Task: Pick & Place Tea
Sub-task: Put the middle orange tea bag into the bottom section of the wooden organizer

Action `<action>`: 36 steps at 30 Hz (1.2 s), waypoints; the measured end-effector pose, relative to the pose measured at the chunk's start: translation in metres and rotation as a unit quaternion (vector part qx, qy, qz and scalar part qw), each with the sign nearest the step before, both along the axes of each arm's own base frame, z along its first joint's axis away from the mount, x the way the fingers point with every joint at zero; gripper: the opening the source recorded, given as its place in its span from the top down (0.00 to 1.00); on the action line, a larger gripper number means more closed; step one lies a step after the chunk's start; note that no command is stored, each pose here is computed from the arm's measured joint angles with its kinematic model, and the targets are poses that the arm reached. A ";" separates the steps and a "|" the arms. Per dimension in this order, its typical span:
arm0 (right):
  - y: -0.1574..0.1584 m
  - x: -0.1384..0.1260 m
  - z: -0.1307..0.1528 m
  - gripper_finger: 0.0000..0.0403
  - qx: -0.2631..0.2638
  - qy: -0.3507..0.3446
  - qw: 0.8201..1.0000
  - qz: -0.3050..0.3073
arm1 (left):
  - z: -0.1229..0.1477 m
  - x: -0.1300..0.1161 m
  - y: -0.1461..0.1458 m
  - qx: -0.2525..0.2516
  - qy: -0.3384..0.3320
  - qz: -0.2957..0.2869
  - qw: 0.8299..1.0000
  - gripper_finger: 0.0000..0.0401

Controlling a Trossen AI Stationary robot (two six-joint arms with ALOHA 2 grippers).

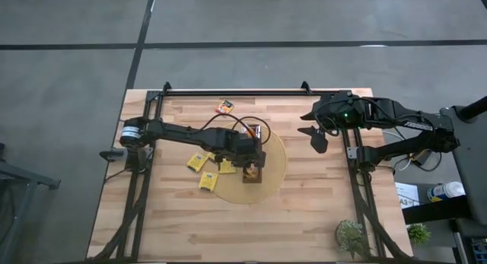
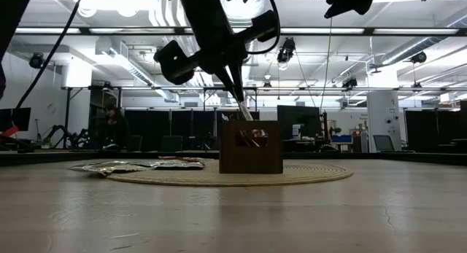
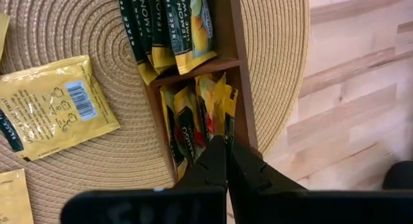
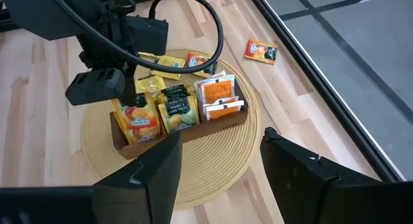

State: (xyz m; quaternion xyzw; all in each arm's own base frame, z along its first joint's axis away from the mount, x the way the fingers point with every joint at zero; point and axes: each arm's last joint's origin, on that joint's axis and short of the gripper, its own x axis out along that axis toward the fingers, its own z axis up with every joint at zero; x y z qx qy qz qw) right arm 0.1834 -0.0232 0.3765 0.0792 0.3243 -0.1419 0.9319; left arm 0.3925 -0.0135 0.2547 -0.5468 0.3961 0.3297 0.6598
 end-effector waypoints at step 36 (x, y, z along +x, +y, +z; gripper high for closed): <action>-0.001 0.001 0.001 0.49 -0.012 -0.005 1.000 -0.009 | -0.011 0.002 0.001 -0.007 0.004 0.005 1.000 0.93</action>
